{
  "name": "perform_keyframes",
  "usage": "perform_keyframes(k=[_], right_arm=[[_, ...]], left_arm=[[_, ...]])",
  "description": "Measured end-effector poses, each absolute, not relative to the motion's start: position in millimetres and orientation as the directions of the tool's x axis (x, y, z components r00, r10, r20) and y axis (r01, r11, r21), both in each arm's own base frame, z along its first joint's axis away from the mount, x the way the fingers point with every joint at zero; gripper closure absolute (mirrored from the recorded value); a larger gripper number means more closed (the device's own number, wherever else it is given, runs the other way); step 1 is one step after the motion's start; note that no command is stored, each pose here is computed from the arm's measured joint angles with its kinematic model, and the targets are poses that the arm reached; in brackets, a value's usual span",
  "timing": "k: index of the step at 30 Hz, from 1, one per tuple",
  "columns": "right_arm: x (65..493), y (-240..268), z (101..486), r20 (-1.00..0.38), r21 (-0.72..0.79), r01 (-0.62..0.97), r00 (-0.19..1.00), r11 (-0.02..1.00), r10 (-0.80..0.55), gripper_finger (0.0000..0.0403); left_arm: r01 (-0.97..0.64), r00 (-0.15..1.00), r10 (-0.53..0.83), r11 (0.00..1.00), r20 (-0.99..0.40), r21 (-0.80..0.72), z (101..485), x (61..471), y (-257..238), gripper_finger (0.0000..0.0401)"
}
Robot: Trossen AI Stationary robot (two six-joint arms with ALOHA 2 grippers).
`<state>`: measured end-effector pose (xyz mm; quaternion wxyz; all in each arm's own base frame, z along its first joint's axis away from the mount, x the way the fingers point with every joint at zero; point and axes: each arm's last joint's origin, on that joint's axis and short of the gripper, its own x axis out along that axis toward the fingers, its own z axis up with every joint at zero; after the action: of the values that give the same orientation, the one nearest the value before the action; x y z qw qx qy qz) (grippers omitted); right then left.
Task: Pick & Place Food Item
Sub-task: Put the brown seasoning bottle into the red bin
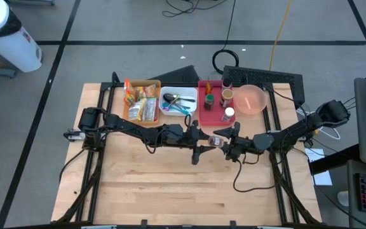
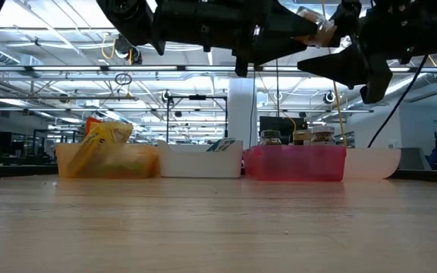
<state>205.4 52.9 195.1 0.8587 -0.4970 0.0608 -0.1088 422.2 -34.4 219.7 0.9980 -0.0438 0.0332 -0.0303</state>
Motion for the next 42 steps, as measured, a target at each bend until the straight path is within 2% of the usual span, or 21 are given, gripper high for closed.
perform_keyframes(k=[12,17,26,42], right_arm=[[205.2,53.4,199.8,0.047,-0.843,0.168,0.969,0.511,-0.242,0.0185],[205.1,53.4,199.5,0.044,-0.841,0.167,0.969,0.515,-0.242,0.0184],[205.4,54.8,201.0,0.058,-0.797,0.161,0.980,0.582,-0.192,0.0187],[205.4,55.3,201.2,0.060,-0.796,0.153,0.983,0.586,-0.174,0.0187]], left_arm=[[0.049,0.997,-0.055,0.994,-0.060,-0.097,220.6,422.2,-32.3,0.0230],[0.041,0.996,-0.049,0.995,-0.081,-0.093,218.8,422.2,-31.2,0.0230],[0.008,0.993,-0.018,0.996,-0.116,-0.085,215.4,421.9,-29.6,0.0229],[0.006,0.994,-0.019,0.993,-0.110,-0.116,216.0,422.0,-29.6,0.0229]])
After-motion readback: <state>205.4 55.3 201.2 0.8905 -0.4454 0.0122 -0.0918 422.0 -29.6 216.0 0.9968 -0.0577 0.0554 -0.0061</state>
